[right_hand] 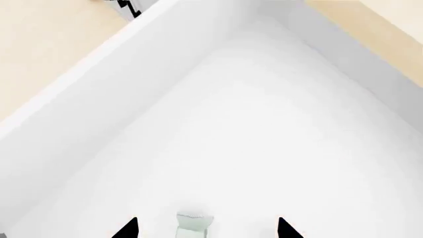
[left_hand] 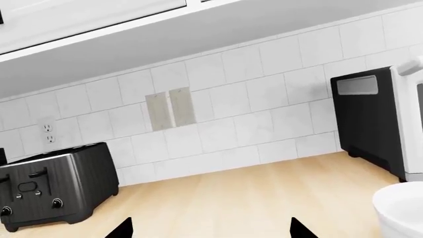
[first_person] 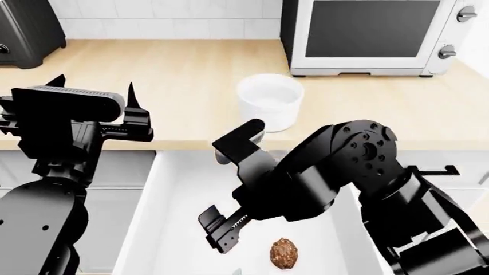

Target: Place the bar in the bowl and close the drawer.

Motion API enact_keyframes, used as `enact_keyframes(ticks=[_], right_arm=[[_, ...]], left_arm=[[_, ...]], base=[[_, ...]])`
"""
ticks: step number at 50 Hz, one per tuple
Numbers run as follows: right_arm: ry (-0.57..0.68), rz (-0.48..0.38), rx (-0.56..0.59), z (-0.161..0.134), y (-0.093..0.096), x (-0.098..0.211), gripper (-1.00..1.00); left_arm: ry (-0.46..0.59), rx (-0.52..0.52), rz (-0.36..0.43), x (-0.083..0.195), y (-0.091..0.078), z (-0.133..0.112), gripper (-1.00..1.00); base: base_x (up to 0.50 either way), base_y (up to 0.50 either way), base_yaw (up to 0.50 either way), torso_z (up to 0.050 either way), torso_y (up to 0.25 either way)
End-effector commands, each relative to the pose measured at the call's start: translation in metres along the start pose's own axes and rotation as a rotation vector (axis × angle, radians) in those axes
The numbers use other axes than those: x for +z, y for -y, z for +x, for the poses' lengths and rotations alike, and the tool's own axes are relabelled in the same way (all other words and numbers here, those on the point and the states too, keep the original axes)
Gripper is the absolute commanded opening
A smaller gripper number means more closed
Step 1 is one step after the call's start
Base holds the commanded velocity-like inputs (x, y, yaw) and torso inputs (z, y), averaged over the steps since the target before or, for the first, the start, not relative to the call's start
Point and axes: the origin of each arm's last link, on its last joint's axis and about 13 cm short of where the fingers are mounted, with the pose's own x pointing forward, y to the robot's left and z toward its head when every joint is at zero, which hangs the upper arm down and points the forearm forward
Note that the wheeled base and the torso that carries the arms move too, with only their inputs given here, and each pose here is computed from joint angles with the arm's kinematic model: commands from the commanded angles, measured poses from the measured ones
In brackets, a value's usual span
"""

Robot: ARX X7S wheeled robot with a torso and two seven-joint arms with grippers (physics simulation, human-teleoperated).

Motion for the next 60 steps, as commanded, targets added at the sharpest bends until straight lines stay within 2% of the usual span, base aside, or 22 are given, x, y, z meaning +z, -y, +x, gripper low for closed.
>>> enact_keyframes(ticks=[1,18,34,51,60], right_arm=[[-0.093,-0.022,0.078,0.007,-0.009,-0.012,1.00],[-0.137,-0.020,0.138,0.011,-0.019,-0.029,1.00],[-0.126,0.045,0.115,0.030,-0.018,-0.040,1.00],[-0.158,0.038,0.075,0.047,-0.012,-0.054,1.00],[-0.173,0.039,0.089,0.056,-0.014,-0.061,1.00]], left_arm=[[-0.003,-0.001,0.005,-0.002,0.001,0.001,1.00],[-0.005,-0.003,0.011,-0.002,0.002,0.003,1.00],[-0.010,0.002,0.011,-0.004,0.000,0.001,1.00],[-0.010,0.003,0.013,-0.004,0.000,0.001,1.00],[-0.009,0.005,0.016,-0.004,0.000,0.001,1.00]], base=[[0.00,0.00,0.00,0.000,0.000],[0.00,0.00,0.00,0.000,0.000],[0.00,0.00,0.00,0.000,0.000],[0.00,0.00,0.00,0.000,0.000],[0.00,0.00,0.00,0.000,0.000]])
